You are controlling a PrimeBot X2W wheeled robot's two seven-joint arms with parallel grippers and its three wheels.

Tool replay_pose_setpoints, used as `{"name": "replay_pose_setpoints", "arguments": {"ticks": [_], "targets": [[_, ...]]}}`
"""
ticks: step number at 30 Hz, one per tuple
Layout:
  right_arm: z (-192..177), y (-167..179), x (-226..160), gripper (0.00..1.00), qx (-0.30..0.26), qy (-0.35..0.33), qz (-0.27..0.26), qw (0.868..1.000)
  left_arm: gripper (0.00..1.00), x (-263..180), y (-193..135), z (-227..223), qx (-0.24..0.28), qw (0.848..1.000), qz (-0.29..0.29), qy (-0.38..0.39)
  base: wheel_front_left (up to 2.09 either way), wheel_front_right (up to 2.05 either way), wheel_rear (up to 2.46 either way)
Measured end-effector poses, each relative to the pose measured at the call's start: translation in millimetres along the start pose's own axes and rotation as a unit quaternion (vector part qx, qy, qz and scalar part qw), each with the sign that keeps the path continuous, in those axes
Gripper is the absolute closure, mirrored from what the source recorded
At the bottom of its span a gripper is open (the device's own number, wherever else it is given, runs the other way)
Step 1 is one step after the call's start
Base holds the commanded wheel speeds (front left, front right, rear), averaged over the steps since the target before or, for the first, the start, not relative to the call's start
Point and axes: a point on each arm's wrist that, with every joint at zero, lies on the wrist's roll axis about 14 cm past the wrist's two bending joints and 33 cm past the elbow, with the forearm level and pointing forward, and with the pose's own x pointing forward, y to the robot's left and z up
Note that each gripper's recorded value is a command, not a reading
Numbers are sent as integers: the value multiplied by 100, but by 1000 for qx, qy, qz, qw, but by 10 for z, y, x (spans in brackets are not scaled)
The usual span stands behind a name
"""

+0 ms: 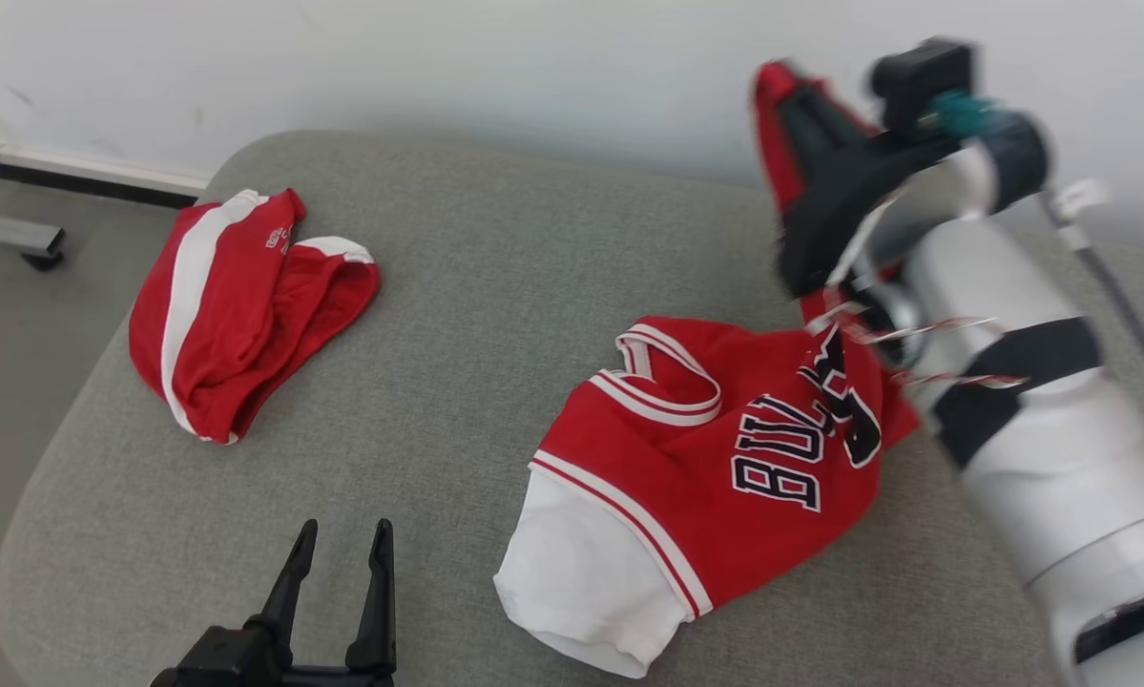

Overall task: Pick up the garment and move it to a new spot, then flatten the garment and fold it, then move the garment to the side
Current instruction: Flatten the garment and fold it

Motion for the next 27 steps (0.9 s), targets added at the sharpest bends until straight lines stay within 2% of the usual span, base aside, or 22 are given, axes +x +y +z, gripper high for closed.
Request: {"name": "replay_pose_setpoints", "arguments": {"ticks": [3,6,7,8,13,20,27], "targets": [[-203,408,96,100,1,23,42,999,0,-19,33,-20,0,1000,7,4,0,0,0],[-482,587,95,100,5,54,60,997,0,-29,47,-36,-1,1000,10,7,0,0,0],[-547,601,91,60,5,59,61,996,0,-29,50,-41,-1,1000,11,8,0,0,0],[-605,613,86,0,6,64,62,996,0,-29,55,-44,0,1000,12,8,0,0,0],[-780,482,13,0,10,79,46,996,0,-14,64,-53,1,1000,14,10,0,0,0],[-684,-87,-241,0,16,47,-22,999,0,21,38,12,8,1000,7,-2,0,0,0],[-707,-600,-756,0,22,28,-88,995,0,37,-2,95,21,1000,-4,-16,0,0,0]]}}
